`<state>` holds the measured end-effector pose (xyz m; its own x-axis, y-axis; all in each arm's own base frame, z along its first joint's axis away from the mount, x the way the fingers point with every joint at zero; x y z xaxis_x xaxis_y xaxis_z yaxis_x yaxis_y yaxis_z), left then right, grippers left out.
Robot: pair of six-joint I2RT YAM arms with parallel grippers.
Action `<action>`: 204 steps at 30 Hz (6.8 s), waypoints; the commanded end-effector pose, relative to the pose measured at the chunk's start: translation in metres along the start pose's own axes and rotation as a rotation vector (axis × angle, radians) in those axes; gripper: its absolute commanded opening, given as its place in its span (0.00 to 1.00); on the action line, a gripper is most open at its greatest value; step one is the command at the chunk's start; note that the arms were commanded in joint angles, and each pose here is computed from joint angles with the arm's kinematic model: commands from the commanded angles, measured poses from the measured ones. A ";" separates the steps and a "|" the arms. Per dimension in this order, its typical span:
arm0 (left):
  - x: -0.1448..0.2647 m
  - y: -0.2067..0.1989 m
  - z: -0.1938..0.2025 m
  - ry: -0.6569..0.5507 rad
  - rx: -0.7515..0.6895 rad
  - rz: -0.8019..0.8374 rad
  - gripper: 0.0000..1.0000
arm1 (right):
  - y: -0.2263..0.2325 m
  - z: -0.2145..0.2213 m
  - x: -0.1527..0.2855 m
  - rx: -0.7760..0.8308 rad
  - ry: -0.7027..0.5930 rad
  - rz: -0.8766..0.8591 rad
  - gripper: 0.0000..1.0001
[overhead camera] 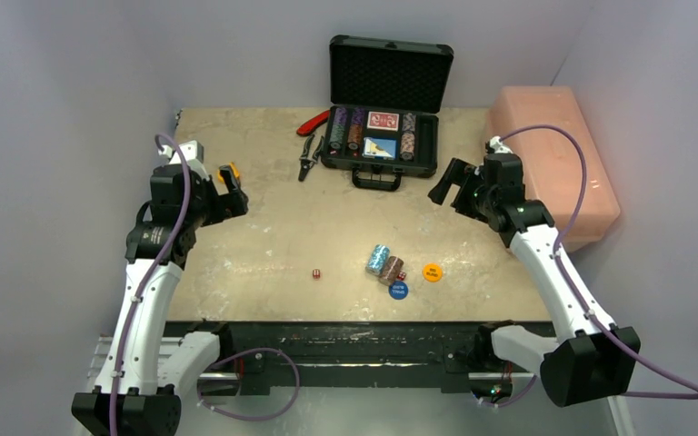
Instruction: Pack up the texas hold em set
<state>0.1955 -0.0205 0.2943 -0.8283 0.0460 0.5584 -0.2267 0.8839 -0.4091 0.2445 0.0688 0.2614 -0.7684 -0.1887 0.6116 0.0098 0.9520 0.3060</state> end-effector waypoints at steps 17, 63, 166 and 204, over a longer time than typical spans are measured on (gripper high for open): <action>0.016 -0.007 -0.014 -0.095 -0.006 0.047 0.99 | 0.010 -0.045 -0.023 -0.116 -0.051 0.128 0.99; 0.004 -0.013 -0.010 0.016 -0.011 0.086 0.98 | 0.034 0.045 -0.034 0.350 0.307 -0.107 0.99; 0.026 -0.014 0.026 0.051 -0.111 0.076 0.98 | 0.137 0.075 -0.069 0.967 0.068 -0.449 0.46; 0.065 0.015 0.067 0.048 -0.020 0.086 0.97 | 0.126 -0.113 -0.091 -0.424 -0.421 0.418 0.00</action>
<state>0.1003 -0.0343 0.2739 -0.8010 0.1453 0.5807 -0.1454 0.8938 -0.4243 0.3715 0.1929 0.3029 -0.8830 0.1875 0.4302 0.2945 0.9351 0.1970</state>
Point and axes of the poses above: each gripper's point midway between its finger pads, its own x axis back along the fingers, its own y axis along the line the jaws close on, z = x × y, the point moved 10 cm from there along x, back along the fingers, and after that the axes turned 11 degrees about x, right-handed, at the moved point
